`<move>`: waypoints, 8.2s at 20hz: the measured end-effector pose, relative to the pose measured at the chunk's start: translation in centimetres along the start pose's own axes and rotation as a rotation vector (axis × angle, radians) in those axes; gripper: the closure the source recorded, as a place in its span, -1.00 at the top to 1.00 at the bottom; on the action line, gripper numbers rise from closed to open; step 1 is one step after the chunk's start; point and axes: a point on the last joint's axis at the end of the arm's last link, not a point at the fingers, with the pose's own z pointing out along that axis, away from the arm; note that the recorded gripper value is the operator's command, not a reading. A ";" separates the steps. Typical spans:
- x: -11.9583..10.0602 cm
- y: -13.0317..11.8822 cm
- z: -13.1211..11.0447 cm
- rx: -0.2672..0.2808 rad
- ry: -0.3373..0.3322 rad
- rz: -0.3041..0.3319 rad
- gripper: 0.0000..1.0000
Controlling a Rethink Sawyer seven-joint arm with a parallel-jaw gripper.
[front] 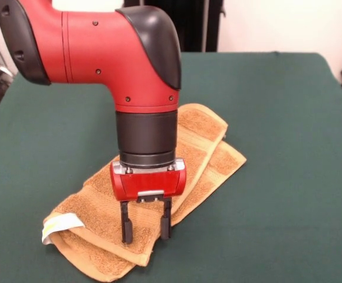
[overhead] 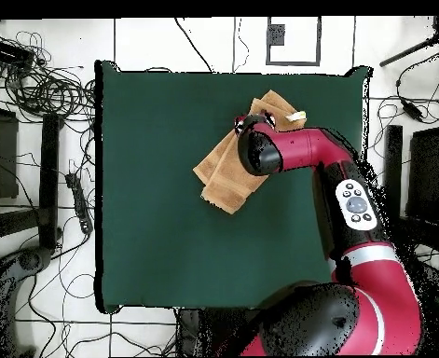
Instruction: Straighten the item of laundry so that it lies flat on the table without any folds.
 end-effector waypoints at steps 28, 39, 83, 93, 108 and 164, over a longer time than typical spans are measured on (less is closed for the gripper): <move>0.6 0.6 -0.2 -0.010 0.011 -0.005 1.00; 0.6 0.6 -0.2 -0.011 0.011 -0.006 1.00; 0.3 0.6 -1.0 -0.006 0.007 -0.022 -1.00; 0.4 0.2 -1.2 -0.011 0.009 -0.007 -1.00; 3.0 -5.0 -7.9 -0.051 0.051 0.103 -1.00; 18.9 -20.6 -9.6 0.008 0.099 -0.181 -1.00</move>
